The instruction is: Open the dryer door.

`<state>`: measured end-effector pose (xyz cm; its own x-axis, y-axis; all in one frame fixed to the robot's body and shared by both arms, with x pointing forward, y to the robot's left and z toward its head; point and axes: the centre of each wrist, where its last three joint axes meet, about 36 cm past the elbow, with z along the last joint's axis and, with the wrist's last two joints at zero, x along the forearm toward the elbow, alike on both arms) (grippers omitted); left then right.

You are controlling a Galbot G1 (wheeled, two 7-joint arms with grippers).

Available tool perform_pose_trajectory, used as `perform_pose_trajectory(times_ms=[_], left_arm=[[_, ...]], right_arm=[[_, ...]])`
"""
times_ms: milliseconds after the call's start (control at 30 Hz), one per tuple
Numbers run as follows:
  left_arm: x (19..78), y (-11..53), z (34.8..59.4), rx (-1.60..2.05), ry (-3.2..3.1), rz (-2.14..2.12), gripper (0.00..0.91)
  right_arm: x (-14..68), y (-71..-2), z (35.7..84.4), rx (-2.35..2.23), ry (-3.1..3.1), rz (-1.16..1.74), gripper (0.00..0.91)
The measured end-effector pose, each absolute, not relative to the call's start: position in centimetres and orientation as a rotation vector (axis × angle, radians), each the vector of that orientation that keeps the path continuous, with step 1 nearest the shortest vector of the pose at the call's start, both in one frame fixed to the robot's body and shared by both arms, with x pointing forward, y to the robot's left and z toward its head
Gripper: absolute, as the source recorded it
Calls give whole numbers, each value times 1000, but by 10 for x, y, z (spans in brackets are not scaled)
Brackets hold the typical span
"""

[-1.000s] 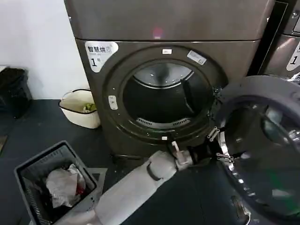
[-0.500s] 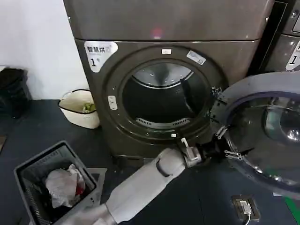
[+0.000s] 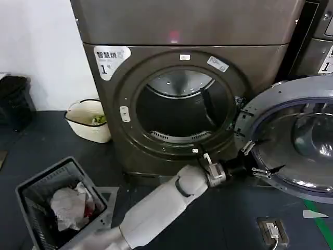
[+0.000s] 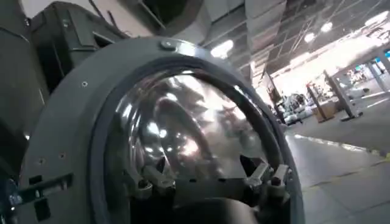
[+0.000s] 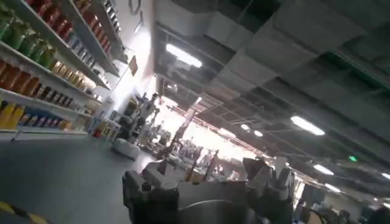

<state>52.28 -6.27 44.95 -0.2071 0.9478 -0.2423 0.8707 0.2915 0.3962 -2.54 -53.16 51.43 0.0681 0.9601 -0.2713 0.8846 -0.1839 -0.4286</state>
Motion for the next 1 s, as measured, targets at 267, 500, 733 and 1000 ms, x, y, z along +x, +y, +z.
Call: perform_pose_trajectory(times_ms=[267,500,733,1000], left_arm=[[500,-31,460,1654,2249,214,907],[465,36,470,1567,2329,201,907],[414,116,480,1431,2526,148,907],[348,193,496,1238,2726,240,907]], right_arm=[[-24,-531,515,-2173,-1911,722,907],[-13,-529,512,-2189,-1880,674,907],[-7,-529,505,-2184,-1922,612,907],[0,-529,494,-2141,-1991,582,907]])
